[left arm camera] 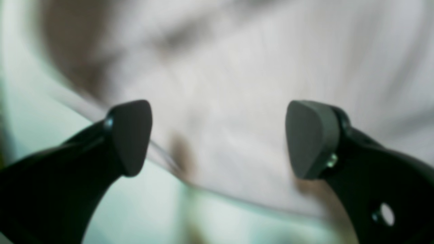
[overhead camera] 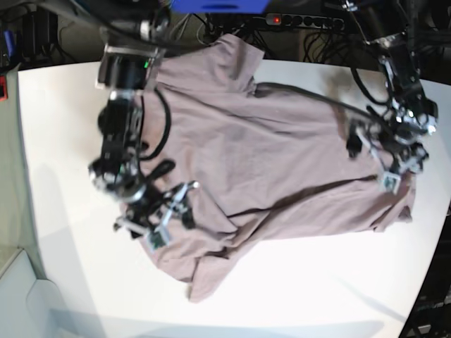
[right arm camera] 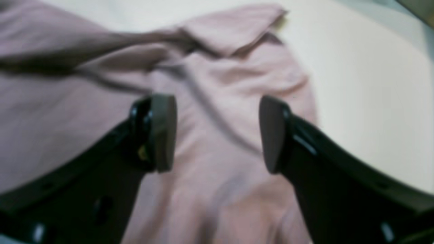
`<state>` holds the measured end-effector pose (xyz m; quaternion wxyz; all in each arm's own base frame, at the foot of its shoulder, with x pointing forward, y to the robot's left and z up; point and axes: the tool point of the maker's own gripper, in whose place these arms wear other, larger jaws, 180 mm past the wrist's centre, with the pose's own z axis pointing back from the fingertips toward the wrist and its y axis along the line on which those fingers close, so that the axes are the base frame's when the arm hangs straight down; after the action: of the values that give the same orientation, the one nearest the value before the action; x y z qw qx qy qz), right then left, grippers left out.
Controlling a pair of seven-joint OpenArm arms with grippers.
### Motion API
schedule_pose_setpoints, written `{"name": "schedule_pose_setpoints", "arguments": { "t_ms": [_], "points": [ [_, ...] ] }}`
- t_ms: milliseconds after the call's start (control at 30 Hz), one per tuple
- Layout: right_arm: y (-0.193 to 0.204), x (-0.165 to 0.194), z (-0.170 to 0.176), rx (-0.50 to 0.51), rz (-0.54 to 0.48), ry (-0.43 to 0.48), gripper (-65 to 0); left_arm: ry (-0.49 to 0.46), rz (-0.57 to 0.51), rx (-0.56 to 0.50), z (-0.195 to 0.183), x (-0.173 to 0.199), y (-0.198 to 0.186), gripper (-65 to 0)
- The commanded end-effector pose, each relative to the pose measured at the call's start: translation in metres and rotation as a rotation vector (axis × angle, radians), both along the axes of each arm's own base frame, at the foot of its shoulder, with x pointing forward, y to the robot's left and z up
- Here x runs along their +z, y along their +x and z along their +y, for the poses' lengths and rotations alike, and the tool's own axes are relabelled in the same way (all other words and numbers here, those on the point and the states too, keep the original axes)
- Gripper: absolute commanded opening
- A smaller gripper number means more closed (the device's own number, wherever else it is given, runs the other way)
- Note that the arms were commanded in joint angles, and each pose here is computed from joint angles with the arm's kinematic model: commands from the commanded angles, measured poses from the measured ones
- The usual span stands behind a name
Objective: Layout the t-shirt on the table in an organized manner, then fold the t-shirt properly
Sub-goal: 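Grasp the shirt hem with the left gripper and drag it away from the right gripper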
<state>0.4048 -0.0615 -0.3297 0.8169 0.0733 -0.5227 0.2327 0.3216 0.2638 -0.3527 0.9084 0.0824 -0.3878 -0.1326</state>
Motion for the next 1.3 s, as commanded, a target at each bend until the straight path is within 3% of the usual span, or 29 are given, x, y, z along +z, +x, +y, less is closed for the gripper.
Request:
{"name": "schedule_pose_setpoints", "arguments": {
  "t_ms": [0,267,533,933,1000,1067,1267],
  "points": [
    [0.0,0.013,-0.009,-0.023,-0.042,-0.007,-26.3,0.03,-0.041,0.004,0.006,0.018,0.008,-4.7],
    [-0.077,-0.042,-0.01,-0.017,0.105,-0.035,-26.3,0.031,-0.133,0.087,0.03,0.05,0.029,-4.7],
    [-0.097,-0.062,-0.026,-0.02,0.161,-0.074,-26.3,-0.131,-0.105,0.264,0.082,0.013,0.032,-4.7],
    [-0.121,-0.105,-0.026,-0.005,0.291,-0.066,-26.4,-0.257,-0.105,0.263,0.074,-0.02,0.048,-5.7],
    [-0.126,-0.109,-0.033,-0.018,0.302,-0.071,-26.4,-0.257,-0.108,0.263,0.074,-0.019,0.049,-10.3],
    [-0.128,-0.111,-0.036,-0.024,0.309,-0.072,-26.4,-0.259,-0.11,0.263,0.074,-0.018,0.051,-19.3],
    [-0.129,-0.112,-0.036,-0.024,0.312,-0.073,-26.4,-0.259,-0.139,0.263,0.076,-0.007,0.061,-59.5]
  ]
}}
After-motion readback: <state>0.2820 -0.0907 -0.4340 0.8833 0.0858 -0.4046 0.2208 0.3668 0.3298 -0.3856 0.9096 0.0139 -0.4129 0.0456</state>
